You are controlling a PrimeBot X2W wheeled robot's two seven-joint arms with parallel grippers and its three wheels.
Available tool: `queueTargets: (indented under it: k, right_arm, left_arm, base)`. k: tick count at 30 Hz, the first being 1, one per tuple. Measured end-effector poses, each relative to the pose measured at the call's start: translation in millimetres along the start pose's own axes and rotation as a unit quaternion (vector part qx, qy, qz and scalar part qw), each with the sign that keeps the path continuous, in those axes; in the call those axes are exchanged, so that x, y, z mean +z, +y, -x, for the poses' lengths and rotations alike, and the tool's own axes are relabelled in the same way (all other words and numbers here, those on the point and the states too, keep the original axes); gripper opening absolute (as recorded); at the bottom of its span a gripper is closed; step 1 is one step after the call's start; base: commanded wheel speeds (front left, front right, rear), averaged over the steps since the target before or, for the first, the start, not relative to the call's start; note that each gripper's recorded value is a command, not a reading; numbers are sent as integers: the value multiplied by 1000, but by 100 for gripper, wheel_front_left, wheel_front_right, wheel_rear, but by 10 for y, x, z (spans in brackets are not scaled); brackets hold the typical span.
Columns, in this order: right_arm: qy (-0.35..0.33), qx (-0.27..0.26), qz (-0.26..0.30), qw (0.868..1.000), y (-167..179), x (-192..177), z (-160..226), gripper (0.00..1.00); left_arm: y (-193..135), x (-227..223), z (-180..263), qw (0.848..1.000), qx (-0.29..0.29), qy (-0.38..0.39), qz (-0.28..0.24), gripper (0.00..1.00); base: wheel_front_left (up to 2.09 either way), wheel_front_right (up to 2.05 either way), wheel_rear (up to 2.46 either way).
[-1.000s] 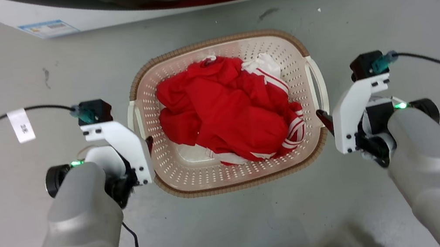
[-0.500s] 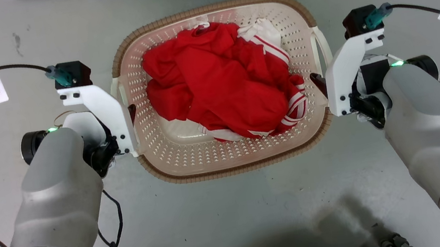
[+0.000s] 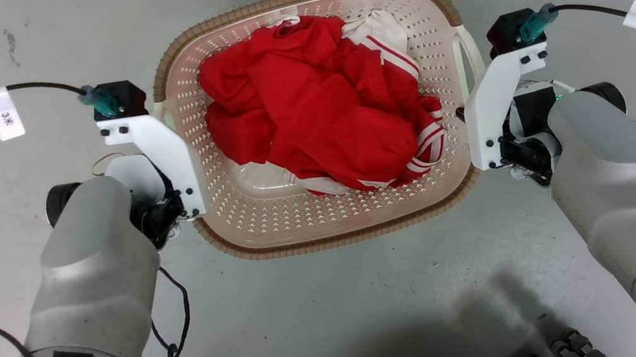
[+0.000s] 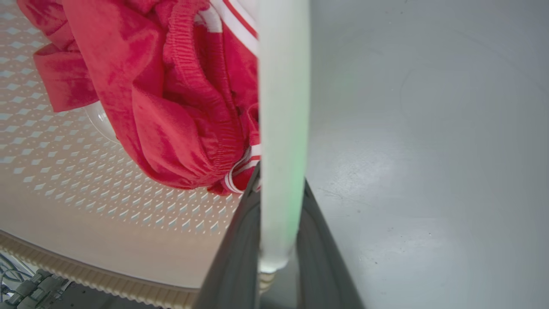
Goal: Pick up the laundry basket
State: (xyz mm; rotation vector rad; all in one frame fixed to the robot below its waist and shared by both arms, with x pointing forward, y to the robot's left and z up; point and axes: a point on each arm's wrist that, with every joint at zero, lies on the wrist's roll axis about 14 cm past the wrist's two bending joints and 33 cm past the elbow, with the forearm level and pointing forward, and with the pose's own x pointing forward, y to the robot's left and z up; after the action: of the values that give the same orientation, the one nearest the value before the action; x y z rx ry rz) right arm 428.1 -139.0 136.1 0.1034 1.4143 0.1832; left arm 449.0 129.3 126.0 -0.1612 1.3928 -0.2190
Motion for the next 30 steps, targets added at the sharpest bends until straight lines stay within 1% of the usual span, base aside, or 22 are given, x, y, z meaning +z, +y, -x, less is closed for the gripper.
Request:
queueTargets:
  k: [8, 15, 22, 30]
  right_arm:
    - [1, 2, -3, 1000, 22, -11, 41, 0]
    - [14, 5, -11, 1000, 58, 0, 194, 0]
    - [43, 7, -10, 999, 114, -51, 472, 0]
    - [68, 14, -12, 998, 214, -161, 883, 0]
  left_arm:
    - [-33, -31, 42, 1000, -3, 14, -2, 0]
    - [-98, -28, 201, 999, -7, 34, -2, 0]
    - [-193, -59, 485, 998, -14, 57, 5, 0]
    - [-290, -128, 922, 997, -21, 72, 11, 0]
  base:
    - [0, 0, 0]
    - [0, 0, 0]
    - [0, 0, 0]
    - [0, 0, 0]
